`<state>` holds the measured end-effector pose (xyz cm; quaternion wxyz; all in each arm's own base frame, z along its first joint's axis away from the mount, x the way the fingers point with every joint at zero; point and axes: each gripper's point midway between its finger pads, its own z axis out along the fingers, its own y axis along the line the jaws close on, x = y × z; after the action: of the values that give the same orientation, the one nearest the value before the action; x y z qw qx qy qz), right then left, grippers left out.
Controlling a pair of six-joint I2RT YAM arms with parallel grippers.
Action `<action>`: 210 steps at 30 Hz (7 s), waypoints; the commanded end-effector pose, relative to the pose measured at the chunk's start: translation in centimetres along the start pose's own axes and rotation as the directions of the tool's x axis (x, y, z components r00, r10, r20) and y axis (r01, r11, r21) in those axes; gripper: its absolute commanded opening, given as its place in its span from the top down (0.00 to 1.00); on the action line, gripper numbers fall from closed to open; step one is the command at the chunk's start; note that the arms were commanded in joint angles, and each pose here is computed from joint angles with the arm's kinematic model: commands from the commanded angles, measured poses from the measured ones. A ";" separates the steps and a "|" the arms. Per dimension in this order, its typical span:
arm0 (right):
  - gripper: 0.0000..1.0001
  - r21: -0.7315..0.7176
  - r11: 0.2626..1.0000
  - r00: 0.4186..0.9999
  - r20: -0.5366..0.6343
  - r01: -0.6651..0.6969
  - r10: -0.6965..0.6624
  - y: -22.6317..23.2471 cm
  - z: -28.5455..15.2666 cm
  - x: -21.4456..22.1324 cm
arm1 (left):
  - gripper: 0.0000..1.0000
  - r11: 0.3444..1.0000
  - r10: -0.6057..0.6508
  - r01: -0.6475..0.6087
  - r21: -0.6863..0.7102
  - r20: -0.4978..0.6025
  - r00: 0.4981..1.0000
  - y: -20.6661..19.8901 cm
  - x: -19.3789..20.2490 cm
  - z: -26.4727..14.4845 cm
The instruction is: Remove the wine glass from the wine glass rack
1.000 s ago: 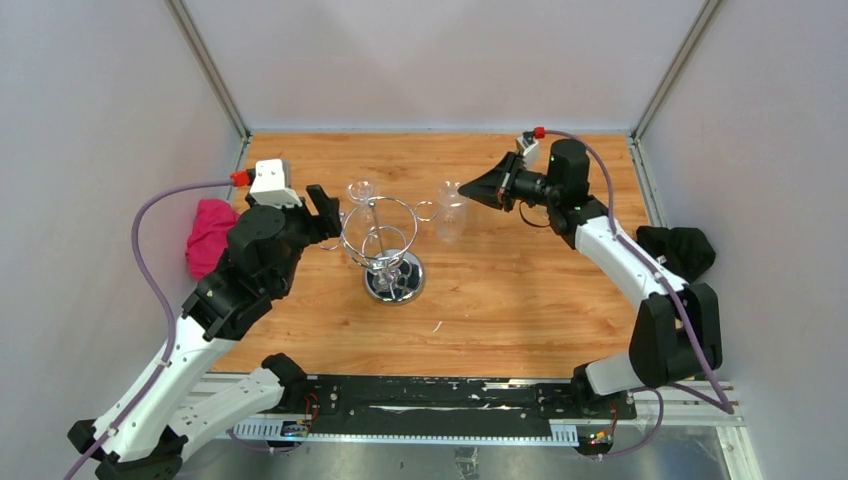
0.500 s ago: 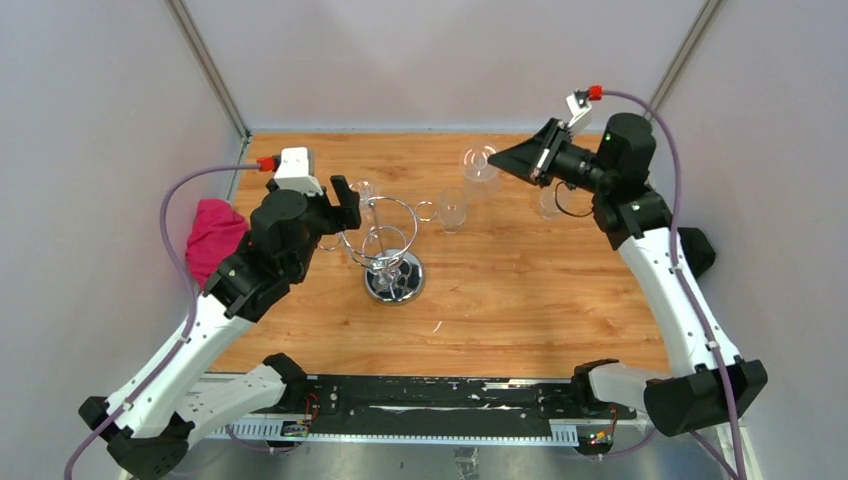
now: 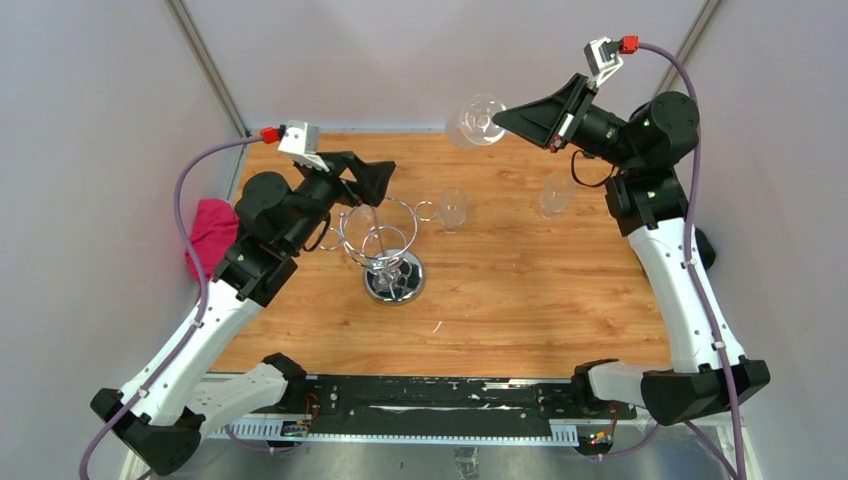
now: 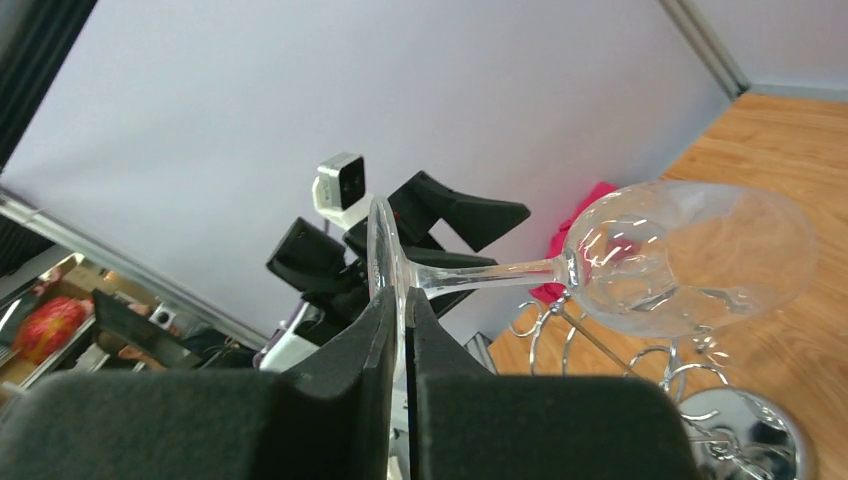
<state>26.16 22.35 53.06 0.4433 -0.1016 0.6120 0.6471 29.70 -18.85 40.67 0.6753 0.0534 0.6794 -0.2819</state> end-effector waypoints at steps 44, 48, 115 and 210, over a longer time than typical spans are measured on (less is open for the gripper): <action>1.00 -0.558 0.812 0.984 -0.133 -0.171 0.116 5.8 3.3 1.1 | 0.10 0.516 -0.398 0.270 0.813 -0.051 0.916 -2.2 -3.8 -0.6; 1.00 -0.568 0.798 0.978 -0.160 -0.202 0.133 5.6 3.8 2.1 | 0.10 0.515 -0.408 0.276 0.811 -0.051 0.911 -2.1 -3.8 -0.4; 0.37 -0.567 0.703 0.900 -0.338 -0.429 0.276 0.7 7.9 8.8 | 1.00 0.452 -0.519 0.148 0.879 0.124 0.846 -6.7 -10.1 -10.4; 0.02 -0.322 0.853 0.906 -0.037 -0.410 0.422 -13.1 1.5 4.1 | 1.00 0.778 -0.473 -0.047 -0.626 -0.633 0.613 31.3 16.2 1.9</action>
<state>33.85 24.12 41.90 0.2585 -0.0004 0.5010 0.8259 43.30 1.26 16.72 0.2633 -0.1255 0.9531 -0.0810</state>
